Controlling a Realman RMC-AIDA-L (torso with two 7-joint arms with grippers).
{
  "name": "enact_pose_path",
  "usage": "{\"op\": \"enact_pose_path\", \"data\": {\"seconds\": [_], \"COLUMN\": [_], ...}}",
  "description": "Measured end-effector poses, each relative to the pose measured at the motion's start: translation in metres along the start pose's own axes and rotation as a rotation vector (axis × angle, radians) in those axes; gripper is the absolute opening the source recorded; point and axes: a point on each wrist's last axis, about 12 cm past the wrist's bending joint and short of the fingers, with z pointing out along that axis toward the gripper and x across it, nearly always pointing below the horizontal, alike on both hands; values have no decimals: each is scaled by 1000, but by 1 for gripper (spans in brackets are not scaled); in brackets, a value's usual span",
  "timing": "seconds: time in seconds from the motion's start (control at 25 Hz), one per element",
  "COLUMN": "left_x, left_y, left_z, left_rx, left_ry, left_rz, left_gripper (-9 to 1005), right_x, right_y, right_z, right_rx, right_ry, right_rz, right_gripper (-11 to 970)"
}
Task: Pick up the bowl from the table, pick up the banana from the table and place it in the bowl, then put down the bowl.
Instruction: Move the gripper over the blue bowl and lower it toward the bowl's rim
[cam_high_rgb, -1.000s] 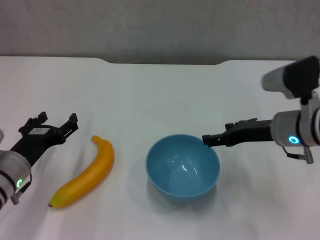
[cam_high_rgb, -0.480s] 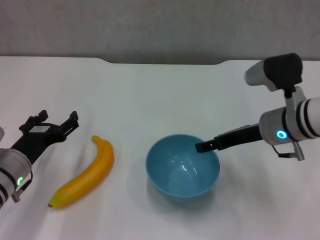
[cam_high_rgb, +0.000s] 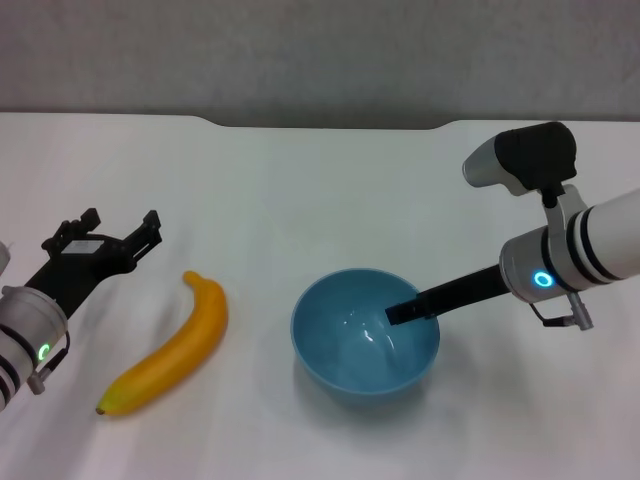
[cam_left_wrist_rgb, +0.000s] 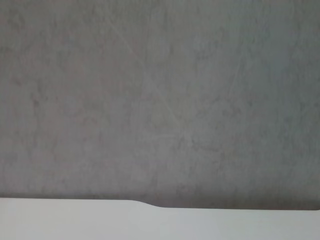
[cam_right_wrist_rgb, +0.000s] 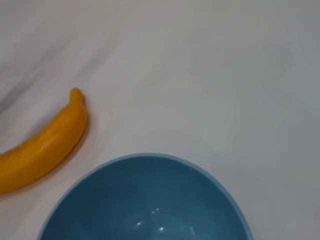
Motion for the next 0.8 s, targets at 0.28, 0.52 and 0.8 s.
{"op": "enact_pose_path", "data": {"seconds": [0.28, 0.52, 0.8], "left_x": [-2, -2, -2], "left_y": [-2, -3, -2], "left_z": [2, 3, 3], "left_rx": [5, 9, 7], "left_ry": [-5, -5, -6], "left_rz": [0, 1, -2], "left_gripper": [908, 908, 908], "right_x": [6, 10, 12], "right_y": [2, 1, 1], "right_z": [5, 10, 14], "right_rx": [-5, 12, 23], "right_ry": [22, 31, 9], "right_rz": [11, 9, 1], "right_gripper": [749, 735, 718]}}
